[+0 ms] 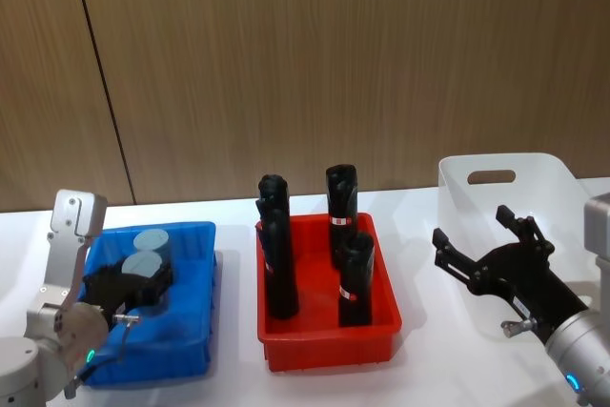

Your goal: Pick the cotton swabs from the blue box and place them into the white box.

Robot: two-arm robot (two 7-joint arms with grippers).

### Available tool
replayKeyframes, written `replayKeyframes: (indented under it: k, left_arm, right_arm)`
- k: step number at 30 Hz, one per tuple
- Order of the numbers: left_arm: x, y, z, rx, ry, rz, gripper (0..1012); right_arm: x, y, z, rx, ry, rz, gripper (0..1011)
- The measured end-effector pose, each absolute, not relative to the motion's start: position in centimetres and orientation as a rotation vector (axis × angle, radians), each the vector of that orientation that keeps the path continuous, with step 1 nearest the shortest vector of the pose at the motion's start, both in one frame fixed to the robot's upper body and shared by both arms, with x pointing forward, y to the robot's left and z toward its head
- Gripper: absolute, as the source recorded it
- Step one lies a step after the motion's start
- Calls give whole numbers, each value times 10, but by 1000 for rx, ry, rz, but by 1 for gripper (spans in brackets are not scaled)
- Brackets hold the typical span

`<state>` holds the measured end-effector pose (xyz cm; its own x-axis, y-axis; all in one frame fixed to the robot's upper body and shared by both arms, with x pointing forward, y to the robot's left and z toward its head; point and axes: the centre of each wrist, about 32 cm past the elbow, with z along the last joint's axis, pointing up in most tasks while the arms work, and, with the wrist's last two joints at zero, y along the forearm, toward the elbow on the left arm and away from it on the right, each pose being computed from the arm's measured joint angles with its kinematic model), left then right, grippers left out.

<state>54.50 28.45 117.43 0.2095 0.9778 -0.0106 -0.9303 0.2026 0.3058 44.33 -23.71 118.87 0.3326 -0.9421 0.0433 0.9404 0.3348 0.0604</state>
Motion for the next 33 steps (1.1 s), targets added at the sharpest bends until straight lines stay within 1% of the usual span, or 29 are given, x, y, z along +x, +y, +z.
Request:
replayKeyframes:
  k: [6, 16, 25, 33]
  left_arm:
    - [539, 285, 1183, 228, 159, 1302, 668]
    - [531, 286, 1199, 186, 68, 1171, 668]
    - [530, 288, 1210, 153, 23, 1038, 668]
    - [533, 289, 1218, 127, 1, 921, 668]
  right_arm:
    - [443, -237, 1189, 26, -75, -1229, 1002]
    - [443, -237, 1189, 26, -75, -1229, 1002]
    - [443, -237, 1189, 26, -75, -1229, 1002]
    - [443, -237, 1189, 26, -75, -1229, 1002]
